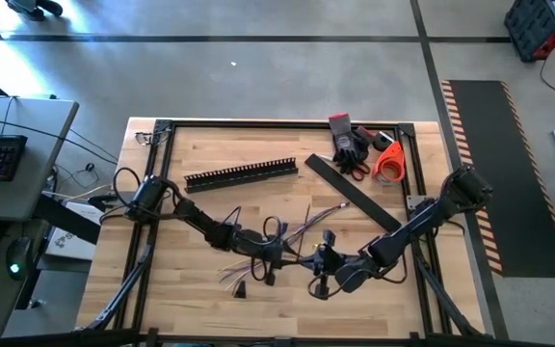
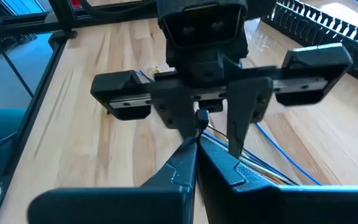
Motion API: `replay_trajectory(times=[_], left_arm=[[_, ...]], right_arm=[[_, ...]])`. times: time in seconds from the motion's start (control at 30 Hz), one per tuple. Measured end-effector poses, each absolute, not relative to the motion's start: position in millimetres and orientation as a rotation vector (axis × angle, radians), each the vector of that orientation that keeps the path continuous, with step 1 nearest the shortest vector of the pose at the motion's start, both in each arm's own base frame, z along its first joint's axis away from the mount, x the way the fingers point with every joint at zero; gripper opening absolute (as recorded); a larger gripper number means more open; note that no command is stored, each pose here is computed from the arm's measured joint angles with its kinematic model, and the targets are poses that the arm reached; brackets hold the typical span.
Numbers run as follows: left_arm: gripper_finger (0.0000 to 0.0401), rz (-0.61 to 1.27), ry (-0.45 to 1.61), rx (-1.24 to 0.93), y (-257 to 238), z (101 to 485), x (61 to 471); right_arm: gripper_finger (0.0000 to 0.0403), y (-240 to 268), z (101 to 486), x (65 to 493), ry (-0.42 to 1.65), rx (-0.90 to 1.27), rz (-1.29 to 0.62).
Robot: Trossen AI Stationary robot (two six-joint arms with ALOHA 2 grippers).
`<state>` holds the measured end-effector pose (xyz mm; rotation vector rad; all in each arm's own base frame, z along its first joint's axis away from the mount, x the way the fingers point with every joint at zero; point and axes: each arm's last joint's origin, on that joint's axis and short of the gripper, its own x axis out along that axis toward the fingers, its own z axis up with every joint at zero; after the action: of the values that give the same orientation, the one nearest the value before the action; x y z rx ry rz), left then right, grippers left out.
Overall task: Ziptie cables
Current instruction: Wrap the colored cables together using a zip tie
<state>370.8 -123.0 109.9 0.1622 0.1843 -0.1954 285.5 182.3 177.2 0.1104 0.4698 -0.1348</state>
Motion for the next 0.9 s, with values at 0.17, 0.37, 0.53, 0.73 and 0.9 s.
replay_trajectory(times=[0.17, 0.37, 0.53, 0.73, 0.9], left_arm=[[0.0005, -0.156, 0.191, 0.142, -128, 109, 369], [0.0, -0.165, 0.258, 0.041, -123, 104, 369], [0.0, -0.184, 0.265, 0.025, -120, 103, 370], [0.0, -0.184, 0.266, 0.039, -121, 103, 370], [0.0, -0.188, 0.272, 0.058, -122, 102, 369]], right_arm=[[0.0, 181, 173, 283, 0.512, 0.107, -0.135], [0.0, 176, 180, 274, 0.594, 0.144, -0.131], [0.0, 174, 204, 273, 0.52, 0.16, -0.116], [0.0, 152, 207, 290, 0.433, 0.284, -0.248], [0.0, 138, 193, 302, 0.506, 0.373, -0.254]])
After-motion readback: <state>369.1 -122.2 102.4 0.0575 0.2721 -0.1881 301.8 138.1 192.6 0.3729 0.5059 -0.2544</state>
